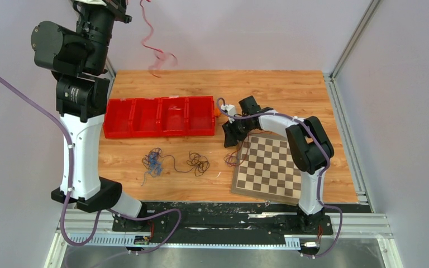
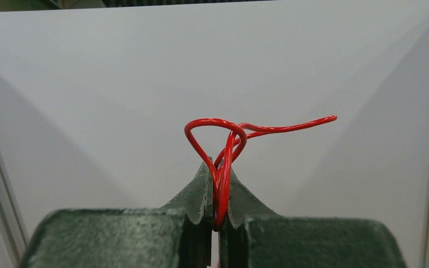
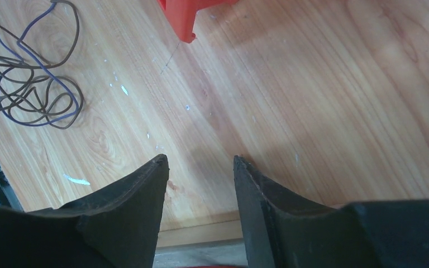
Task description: Untangle the cables
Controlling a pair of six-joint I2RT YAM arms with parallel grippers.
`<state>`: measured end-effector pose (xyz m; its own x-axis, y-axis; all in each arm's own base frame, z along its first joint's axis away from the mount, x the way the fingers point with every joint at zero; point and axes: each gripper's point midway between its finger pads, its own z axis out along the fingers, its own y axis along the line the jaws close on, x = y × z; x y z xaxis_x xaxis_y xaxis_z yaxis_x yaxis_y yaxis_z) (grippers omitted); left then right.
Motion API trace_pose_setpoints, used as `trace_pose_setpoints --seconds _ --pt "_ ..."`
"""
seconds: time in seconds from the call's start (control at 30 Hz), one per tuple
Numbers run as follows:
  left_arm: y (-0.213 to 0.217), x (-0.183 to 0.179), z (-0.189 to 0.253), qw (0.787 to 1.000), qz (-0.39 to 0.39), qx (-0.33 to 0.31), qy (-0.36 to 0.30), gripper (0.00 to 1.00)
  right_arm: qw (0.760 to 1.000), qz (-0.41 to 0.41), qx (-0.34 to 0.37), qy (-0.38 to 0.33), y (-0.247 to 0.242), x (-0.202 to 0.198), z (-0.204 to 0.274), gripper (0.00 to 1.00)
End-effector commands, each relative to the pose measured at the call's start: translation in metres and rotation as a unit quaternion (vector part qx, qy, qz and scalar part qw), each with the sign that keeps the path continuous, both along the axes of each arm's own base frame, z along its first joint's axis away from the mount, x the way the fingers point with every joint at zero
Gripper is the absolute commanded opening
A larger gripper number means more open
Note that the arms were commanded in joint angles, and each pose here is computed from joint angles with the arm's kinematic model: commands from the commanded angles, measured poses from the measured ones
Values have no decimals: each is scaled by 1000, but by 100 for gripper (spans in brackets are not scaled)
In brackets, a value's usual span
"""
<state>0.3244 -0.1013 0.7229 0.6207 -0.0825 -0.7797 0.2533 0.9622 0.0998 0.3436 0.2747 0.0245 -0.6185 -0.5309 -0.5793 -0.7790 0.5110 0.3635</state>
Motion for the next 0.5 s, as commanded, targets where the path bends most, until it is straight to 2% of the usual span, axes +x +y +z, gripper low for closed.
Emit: trace_pose_setpoints --seconds 0.0,0.17,0.3,0.47 --pt "10 -15 6 1000 15 1 -9 0 998 6 -36 51 -32 -23 -21 52" --pt "-23 -6 -37 996 -84 1 44 0 1000 19 23 -2 -19 -6 34 62" --pt "-31 8 -55 993 -98 0 70 0 998 17 52 -33 -10 4 71 76" --pt "-37 28 -72 990 -106 5 88 0 997 4 61 -49 -10 10 96 91"
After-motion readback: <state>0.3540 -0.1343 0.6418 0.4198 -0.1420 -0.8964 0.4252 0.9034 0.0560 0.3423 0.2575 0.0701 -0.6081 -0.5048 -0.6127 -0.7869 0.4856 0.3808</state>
